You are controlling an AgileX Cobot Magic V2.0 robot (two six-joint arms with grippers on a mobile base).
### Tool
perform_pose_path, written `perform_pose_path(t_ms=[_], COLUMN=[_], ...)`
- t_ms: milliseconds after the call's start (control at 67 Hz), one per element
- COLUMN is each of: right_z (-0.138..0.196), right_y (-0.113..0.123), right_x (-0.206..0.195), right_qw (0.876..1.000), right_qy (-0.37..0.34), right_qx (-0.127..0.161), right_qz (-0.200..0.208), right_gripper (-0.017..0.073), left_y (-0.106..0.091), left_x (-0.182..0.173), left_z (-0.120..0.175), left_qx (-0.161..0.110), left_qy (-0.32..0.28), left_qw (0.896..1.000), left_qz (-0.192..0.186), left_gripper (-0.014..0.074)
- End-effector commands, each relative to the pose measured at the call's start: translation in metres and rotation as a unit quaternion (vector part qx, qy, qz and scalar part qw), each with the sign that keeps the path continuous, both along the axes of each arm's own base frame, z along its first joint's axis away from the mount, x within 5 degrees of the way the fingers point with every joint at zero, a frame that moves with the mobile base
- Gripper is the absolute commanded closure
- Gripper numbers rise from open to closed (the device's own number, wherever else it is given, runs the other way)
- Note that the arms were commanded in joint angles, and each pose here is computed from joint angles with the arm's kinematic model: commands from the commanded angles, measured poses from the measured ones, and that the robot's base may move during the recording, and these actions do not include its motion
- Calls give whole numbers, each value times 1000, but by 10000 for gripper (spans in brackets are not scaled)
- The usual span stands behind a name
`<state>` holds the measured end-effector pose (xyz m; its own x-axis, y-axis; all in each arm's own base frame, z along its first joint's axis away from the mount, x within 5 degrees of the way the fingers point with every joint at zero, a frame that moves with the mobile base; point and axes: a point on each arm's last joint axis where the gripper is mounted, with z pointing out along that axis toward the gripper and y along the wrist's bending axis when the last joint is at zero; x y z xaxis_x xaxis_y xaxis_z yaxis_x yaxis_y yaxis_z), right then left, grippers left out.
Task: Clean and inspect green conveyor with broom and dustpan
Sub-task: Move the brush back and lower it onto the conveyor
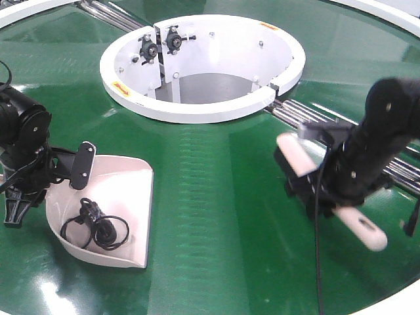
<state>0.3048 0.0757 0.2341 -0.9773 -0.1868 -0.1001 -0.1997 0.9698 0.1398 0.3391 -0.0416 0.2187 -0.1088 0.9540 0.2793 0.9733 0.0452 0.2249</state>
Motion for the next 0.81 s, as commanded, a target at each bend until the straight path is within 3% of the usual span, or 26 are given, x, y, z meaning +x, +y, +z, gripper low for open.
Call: perform_pose_path(t_ms=[0,269,792], right_z=[9,-12,-12], right_y=[-3,-4,-5], right_x=[-4,-8,-10], right_qw=[999,999,999], right_qy=[-39,-53,-47], right_qx=[4,3,-3], right_qz=[1,-11,-7], right_gripper=[561,561,546], left_y=[-1,-1,-1], left_x=[0,0,0], left_z=[24,24,24], left_qx=[-2,-2,-3], left_qy=[-40,-40,-41], left_qw=[999,999,999], left_qz=[-5,-5,-6], left_gripper=[599,599,599])
